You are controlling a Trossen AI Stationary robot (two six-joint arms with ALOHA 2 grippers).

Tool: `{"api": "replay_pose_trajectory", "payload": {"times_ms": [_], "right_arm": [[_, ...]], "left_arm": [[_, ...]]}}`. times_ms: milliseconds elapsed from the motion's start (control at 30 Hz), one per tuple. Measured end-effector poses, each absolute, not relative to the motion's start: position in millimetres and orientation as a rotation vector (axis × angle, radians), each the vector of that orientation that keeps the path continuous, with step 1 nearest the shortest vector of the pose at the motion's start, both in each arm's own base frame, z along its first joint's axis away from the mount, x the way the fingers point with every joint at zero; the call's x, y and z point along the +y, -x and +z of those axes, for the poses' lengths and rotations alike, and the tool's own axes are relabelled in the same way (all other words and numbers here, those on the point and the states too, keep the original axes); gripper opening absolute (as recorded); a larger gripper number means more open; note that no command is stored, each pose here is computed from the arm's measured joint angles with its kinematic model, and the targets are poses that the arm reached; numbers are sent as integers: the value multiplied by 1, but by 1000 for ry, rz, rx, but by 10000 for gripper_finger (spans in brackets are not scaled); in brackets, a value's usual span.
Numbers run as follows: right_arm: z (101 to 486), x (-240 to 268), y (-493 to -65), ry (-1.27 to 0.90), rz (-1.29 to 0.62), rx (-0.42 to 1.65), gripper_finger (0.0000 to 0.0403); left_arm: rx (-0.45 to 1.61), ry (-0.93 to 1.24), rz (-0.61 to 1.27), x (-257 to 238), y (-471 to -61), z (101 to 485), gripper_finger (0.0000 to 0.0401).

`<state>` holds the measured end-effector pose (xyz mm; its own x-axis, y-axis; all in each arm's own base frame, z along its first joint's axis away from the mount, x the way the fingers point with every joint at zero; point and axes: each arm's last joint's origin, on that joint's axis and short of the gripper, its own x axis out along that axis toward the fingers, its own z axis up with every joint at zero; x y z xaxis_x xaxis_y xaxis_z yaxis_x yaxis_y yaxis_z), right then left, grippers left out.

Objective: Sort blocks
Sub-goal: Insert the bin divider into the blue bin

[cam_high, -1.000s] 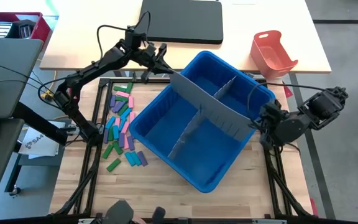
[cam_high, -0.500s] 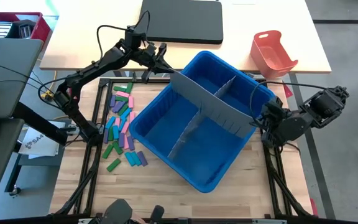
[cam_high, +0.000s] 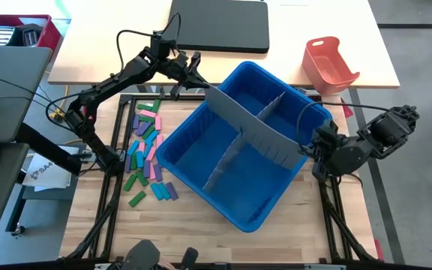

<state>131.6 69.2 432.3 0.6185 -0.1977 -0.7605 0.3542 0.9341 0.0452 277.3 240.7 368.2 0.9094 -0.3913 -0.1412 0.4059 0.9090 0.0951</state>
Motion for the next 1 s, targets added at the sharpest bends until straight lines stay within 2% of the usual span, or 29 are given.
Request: {"api": "replay_pose_trajectory", "payload": {"times_ms": [633, 867, 1000], "right_arm": [[436, 64, -122, -218, -278, 852, 0], [417, 60, -117, -288, -340, 863, 0], [414, 60, -117, -238, -349, 869, 0]], "left_arm": [[125, -118, -413, 240, -277, 368, 1], [127, -119, -407, 240, -278, 368, 1], [129, -119, -404, 241, -278, 367, 1]]}}
